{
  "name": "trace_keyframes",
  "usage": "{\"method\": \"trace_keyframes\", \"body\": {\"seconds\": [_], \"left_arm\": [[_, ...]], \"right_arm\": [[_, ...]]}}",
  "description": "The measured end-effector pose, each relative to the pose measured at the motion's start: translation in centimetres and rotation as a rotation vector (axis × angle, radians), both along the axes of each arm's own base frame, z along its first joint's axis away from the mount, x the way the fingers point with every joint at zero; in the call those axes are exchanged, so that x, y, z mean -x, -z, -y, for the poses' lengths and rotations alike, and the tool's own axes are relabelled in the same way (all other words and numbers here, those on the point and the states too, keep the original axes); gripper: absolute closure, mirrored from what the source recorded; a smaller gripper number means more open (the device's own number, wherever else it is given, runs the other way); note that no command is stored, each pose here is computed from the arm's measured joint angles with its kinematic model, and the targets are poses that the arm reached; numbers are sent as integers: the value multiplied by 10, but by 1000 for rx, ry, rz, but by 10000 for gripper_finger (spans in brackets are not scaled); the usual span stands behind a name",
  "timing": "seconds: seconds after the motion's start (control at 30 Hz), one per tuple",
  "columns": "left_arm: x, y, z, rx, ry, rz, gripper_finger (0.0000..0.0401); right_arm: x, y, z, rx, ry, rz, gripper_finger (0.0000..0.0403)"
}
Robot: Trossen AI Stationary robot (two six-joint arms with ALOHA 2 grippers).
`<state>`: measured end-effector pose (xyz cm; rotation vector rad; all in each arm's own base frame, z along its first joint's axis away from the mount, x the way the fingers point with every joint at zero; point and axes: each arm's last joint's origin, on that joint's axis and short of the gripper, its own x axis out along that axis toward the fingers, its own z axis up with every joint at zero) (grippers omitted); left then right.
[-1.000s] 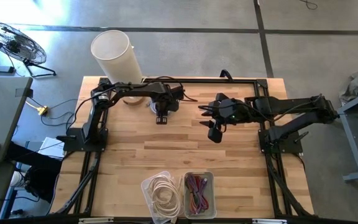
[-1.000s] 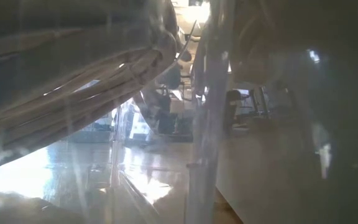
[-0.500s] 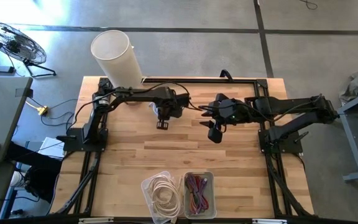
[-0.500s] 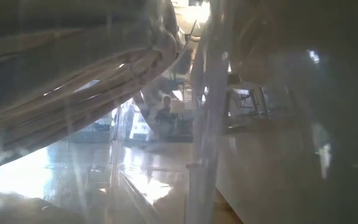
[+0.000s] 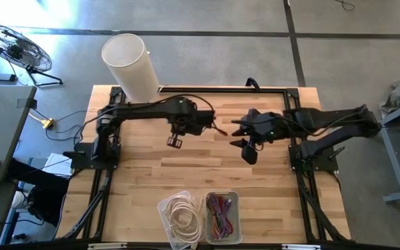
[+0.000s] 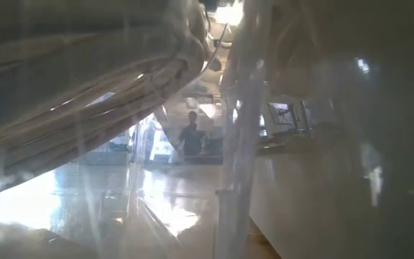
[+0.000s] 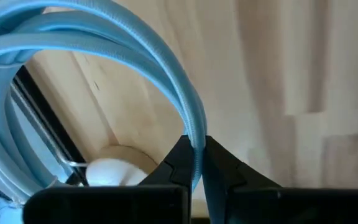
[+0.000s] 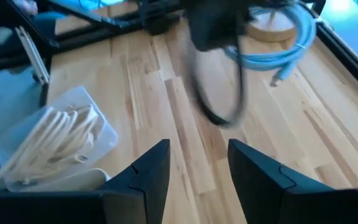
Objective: Pick & Place USB Port
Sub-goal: Put the light blue HDMI cable into the transparent bin
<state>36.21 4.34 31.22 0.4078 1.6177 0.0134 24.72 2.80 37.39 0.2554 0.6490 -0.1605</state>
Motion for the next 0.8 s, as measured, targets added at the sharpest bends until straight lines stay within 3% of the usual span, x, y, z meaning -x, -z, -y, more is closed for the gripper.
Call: {"method": "trace_keyframes", "body": {"seconds": [0.1,0.43,0.63,0.8], "left_arm": [[16,-28,20,37,-9,115,391],[111,-118,92,106,-152,522,391],[153,-142,141,151,-186,772,391],[175,-146,184,178,-173,933,391]], "right_arm": [[9,-7,-4,-16,25,37,250],[22,-18,-11,-38,178,129,250],[21,-17,-10,-39,233,139,250],[23,-16,-9,-31,272,133,250]]}}
